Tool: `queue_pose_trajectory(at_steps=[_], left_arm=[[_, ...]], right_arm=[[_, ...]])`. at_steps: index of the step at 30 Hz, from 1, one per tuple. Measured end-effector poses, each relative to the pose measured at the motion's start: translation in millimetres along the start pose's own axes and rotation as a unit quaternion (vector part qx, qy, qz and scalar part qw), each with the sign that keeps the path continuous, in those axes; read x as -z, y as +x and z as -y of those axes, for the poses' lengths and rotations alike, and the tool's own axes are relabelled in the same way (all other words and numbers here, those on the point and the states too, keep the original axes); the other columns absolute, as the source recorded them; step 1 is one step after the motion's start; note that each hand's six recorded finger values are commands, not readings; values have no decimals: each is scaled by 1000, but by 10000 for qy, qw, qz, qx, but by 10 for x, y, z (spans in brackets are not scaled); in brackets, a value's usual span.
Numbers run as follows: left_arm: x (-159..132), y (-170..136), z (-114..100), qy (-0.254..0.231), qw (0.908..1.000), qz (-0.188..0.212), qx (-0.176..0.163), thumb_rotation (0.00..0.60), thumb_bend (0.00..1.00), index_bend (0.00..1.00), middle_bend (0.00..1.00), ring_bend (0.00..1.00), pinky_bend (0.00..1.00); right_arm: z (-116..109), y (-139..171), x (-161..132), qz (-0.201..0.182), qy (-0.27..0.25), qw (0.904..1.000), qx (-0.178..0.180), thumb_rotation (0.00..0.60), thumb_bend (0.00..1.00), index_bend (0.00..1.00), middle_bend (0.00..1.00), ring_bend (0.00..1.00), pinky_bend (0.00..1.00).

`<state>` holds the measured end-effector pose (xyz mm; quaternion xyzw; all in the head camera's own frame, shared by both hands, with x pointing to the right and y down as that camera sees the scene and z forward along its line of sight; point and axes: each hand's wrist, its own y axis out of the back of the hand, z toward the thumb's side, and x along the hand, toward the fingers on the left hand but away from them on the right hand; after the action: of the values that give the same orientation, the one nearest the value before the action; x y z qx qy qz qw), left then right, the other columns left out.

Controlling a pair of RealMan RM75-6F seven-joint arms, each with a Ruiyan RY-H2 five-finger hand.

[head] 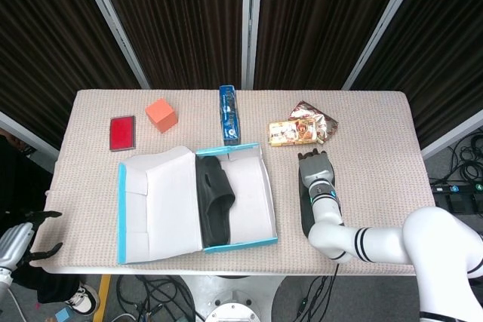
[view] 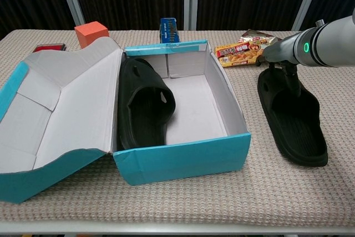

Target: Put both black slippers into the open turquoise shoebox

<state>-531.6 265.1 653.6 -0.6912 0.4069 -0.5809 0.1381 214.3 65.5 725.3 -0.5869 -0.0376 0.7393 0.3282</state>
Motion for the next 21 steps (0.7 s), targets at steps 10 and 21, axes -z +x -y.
queue_pose_trajectory(at_steps=[10, 21], left_arm=[[48, -23, 53, -84, 10000, -16, 38, 600, 263, 253, 238, 134, 254], [49, -9, 91, -91, 9999, -14, 103, 600, 263, 254, 238, 134, 255]], right_arm=[[1, -39, -20, 38, 141, 9999, 21, 600, 17, 134, 235, 125, 228], [-21, -70, -47, -11, 35, 9999, 103, 600, 26, 222, 295, 190, 281]])
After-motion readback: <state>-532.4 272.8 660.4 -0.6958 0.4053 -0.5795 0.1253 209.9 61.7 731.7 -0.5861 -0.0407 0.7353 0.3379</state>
